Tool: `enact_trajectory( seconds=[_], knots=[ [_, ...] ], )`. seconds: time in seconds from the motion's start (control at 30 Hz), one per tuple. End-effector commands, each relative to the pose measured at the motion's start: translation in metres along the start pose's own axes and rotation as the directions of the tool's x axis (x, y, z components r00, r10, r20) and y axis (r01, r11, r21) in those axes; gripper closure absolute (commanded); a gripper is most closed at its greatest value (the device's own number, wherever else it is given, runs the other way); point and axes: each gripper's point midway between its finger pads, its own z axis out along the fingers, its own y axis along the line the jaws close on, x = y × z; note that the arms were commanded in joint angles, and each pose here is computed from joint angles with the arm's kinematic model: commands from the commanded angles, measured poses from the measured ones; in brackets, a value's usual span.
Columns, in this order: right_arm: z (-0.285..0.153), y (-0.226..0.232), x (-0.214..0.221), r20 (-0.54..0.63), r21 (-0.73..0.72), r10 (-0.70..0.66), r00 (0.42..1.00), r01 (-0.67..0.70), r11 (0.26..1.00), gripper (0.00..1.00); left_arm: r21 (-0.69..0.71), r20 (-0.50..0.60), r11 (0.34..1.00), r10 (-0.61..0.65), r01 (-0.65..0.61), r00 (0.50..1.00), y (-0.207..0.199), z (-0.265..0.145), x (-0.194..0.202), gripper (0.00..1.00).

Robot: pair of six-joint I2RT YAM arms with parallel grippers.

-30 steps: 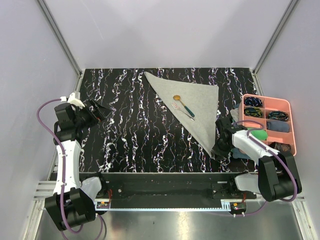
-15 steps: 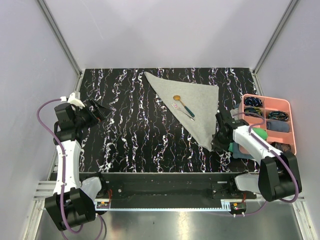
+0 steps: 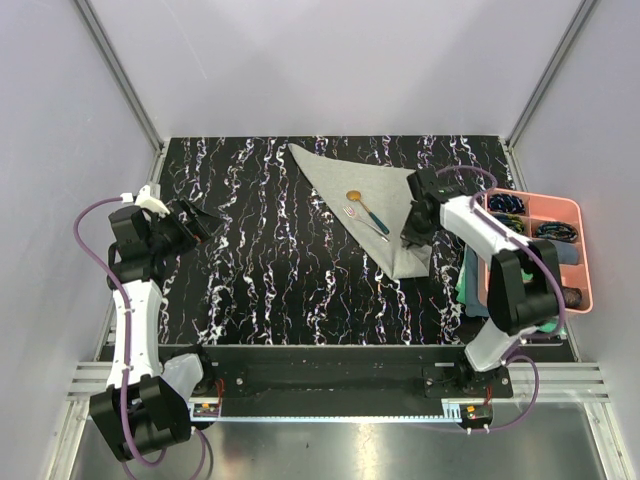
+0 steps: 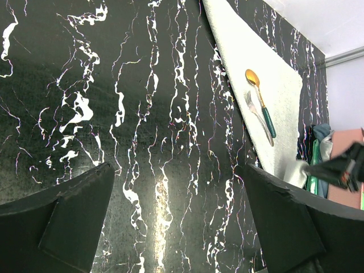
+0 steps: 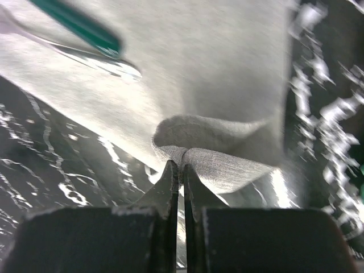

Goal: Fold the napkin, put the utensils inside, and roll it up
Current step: Fold the napkin

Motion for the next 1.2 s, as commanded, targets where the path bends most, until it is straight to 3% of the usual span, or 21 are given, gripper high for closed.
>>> enact_trajectory(
  seconds=[0.0,0.47,0.77,1.0,1.17],
  knots=[
    [0.003,0.046,-0.025,0.046,-0.087,-0.075,0.996,0.079,0.993,1.00,0.039,0.014,0.999,0.019,-0.020,1.000,-0.007,0.002,-0.006,0.01],
    [0.033,0.144,-0.081,0.158,-0.168,-0.166,0.973,0.192,0.967,1.00,0.037,0.001,0.999,0.010,-0.010,1.000,-0.004,0.005,-0.003,0.01],
    [0.045,0.187,-0.090,0.182,-0.230,-0.200,0.963,0.239,0.943,1.00,0.036,-0.004,0.999,0.005,-0.004,1.000,-0.003,0.007,-0.003,0.01],
    [0.050,0.189,-0.083,0.176,-0.223,-0.210,0.962,0.247,0.943,1.00,0.038,-0.007,0.999,0.004,-0.003,1.000,-0.003,0.007,-0.002,0.01],
    [0.016,0.160,-0.071,0.191,-0.180,-0.209,0.959,0.244,0.953,1.00,0.041,-0.007,0.999,0.005,-0.005,1.000,-0.004,0.007,-0.002,0.01]
  ],
)
